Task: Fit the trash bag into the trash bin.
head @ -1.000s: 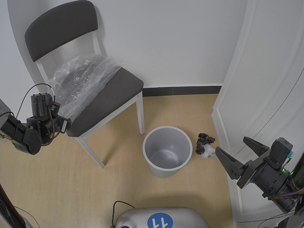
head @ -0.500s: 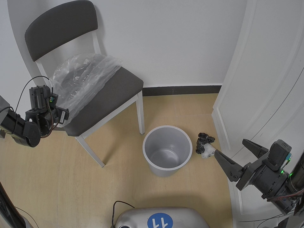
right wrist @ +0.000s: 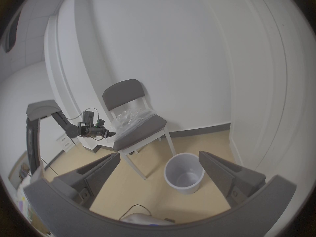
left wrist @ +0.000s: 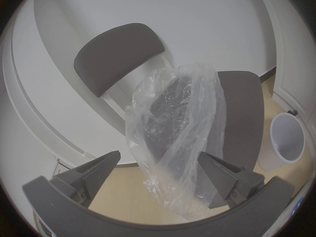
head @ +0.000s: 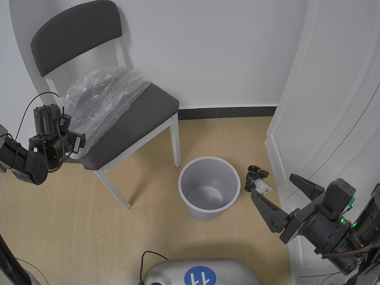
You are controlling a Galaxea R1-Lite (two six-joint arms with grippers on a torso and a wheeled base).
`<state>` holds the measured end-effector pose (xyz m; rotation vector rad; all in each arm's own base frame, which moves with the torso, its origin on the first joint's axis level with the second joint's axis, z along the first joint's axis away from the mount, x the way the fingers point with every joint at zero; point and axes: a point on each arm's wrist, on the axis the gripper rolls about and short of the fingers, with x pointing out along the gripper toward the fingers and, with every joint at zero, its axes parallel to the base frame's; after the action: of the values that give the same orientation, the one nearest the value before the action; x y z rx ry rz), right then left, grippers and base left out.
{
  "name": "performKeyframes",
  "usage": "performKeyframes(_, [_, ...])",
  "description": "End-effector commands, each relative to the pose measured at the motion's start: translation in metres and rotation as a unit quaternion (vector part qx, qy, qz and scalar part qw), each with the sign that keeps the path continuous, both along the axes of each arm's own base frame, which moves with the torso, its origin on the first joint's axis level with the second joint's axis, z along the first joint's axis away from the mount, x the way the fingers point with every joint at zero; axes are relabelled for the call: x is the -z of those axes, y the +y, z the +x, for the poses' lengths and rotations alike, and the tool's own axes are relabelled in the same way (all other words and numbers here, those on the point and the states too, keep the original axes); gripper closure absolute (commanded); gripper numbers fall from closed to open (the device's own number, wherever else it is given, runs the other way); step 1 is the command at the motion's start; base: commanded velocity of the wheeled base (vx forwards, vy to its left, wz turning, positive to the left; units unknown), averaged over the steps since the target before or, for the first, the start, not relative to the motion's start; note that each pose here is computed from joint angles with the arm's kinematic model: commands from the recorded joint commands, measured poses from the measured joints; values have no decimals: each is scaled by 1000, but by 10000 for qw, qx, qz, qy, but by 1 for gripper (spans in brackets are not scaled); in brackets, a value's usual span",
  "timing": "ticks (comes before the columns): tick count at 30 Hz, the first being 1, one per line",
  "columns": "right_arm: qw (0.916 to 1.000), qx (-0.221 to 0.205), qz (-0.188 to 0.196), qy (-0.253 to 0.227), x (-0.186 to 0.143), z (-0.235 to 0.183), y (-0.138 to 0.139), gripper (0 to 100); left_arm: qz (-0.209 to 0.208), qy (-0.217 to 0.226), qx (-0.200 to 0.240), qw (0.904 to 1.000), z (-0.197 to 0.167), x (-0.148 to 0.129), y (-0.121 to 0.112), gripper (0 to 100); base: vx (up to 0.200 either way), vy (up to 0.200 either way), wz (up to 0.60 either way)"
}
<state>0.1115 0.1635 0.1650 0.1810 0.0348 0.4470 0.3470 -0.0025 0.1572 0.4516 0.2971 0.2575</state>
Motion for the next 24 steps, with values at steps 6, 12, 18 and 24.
performKeyframes(6, [9833, 1103, -1254, -725, -34, 72, -4, 0, -15, 55, 227, 9997, -13, 2, -16, 0, 0, 0, 0])
performKeyframes(12, [9585, 2124, -1822, -538, -39, 90, 6, 0, -21, 53, 332, 9994, -15, 1, -23, 0, 0, 0, 0])
performKeyframes(18, [9428, 2457, -2245, -203, -13, 86, 1, 0, 1, 67, 368, 9993, -15, 2, -25, 0, 0, 0, 0])
performKeyframes(24, [9476, 2392, -2117, -12, 7, 82, 2, 0, 17, -26, 366, 9993, -10, -3, -26, 0, 0, 0, 0])
